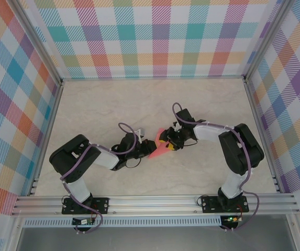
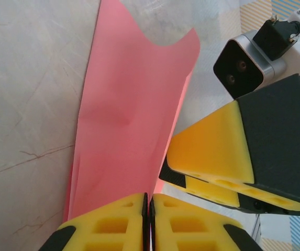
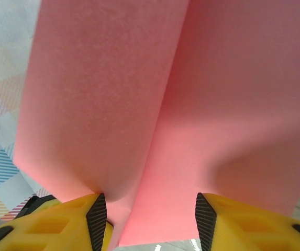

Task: Fold a paper plane with a square sheet of paper (pick it up from the middle)
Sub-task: Fourth fold the wing at the center of the table.

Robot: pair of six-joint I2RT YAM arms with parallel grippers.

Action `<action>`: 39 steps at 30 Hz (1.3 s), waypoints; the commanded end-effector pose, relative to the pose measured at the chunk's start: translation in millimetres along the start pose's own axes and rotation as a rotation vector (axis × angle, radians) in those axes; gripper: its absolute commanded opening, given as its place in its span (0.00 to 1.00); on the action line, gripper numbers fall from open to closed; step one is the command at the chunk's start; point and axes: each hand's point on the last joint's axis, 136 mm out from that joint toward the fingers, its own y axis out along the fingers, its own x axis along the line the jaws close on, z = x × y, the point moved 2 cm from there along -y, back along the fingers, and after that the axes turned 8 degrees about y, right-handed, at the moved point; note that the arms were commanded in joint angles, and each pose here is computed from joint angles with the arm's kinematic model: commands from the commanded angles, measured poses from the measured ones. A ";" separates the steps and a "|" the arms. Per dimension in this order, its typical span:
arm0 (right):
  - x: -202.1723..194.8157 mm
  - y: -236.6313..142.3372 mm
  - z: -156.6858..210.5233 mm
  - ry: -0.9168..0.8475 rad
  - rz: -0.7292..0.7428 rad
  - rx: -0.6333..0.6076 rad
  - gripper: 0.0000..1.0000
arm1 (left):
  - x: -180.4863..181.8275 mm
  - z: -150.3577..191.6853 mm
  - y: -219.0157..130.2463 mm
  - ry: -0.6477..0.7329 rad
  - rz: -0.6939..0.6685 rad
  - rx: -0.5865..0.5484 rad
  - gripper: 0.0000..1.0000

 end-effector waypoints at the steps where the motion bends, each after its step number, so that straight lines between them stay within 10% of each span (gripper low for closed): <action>1: 13.5 4.3 -2.8 -0.043 -0.032 0.016 0.50 | -4.1 -7.4 -3.8 -0.032 0.033 -0.023 0.13; 28: -30.0 18.0 -11.0 0.072 0.197 -0.014 0.51 | 4.0 -18.6 -31.7 -0.025 -0.048 0.006 0.39; 39: -40.2 20.3 -10.2 0.116 0.253 -0.015 0.53 | -25.1 -16.8 -21.2 0.028 0.075 0.081 0.24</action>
